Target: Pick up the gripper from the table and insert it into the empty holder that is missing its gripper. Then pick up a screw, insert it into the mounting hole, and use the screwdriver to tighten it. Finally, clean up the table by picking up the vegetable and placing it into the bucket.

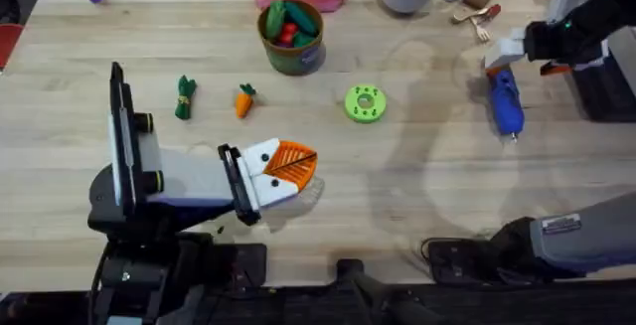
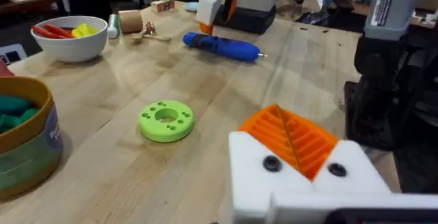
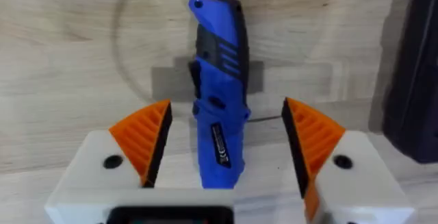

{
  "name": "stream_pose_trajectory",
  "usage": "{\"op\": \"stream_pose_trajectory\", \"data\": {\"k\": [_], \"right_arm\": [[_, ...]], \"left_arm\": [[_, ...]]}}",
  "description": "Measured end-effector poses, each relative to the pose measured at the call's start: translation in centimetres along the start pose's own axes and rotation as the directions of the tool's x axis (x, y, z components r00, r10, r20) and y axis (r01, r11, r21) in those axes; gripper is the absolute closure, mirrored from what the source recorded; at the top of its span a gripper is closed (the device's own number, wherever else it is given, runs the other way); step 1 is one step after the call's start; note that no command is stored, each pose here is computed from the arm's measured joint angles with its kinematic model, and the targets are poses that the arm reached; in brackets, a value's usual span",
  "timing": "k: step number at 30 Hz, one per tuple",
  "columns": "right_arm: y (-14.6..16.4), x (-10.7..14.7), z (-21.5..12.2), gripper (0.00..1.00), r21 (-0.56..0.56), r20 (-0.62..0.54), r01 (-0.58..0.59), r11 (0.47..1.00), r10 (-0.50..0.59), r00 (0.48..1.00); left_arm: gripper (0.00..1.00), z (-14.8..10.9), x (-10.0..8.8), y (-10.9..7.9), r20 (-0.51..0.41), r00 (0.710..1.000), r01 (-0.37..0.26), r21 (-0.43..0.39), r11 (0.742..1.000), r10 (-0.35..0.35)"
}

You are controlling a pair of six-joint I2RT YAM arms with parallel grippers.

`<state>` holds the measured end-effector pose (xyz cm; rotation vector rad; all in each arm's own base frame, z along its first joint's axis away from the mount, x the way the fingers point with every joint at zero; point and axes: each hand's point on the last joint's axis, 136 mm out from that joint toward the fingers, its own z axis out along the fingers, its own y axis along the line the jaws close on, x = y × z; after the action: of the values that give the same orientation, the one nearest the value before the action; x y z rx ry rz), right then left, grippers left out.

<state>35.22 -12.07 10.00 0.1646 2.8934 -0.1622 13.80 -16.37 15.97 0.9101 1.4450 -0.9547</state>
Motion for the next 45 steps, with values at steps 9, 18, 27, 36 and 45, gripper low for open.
{"op": "stream_pose_trajectory", "data": {"k": [9, 18, 27, 36, 45], "right_arm": [[-0.2, -0.6, 3.2, 0.066, 0.007, -0.025, 0.064, 0.998, -0.064, 0.998], [0.1, -0.2, 6.4, 0.136, -0.010, -0.076, 0.073, 0.997, -0.074, 0.994], [0.0, -0.7, 6.8, 0.977, -0.004, -0.071, 0.082, 0.997, -0.082, 0.994], [0.4, -0.4, 6.5, 0.976, -0.007, -0.099, 0.096, 0.995, -0.096, 0.990], [2.9, -4.6, 0.5, 0.976, -0.010, -0.034, 0.135, 0.991, -0.136, 0.990]], "left_arm": [[0.994, 0.0, 0.0, 0.0, 0.000, 1.000, 0.000, 0.000, 1.000, 0.000], [0.994, 0.0, 0.0, 0.0, 0.000, 1.000, 0.000, 0.001, 1.000, 0.000], [0.994, 0.0, 0.0, 0.0, 0.000, 1.000, 0.000, 0.000, 1.000, 0.000], [0.995, 0.0, 0.0, 0.0, 0.000, 1.000, 0.000, 0.001, 1.000, 0.000], [0.995, 0.0, 0.0, 0.0, 0.000, 1.000, 0.000, 0.000, 1.000, 0.000]]}}
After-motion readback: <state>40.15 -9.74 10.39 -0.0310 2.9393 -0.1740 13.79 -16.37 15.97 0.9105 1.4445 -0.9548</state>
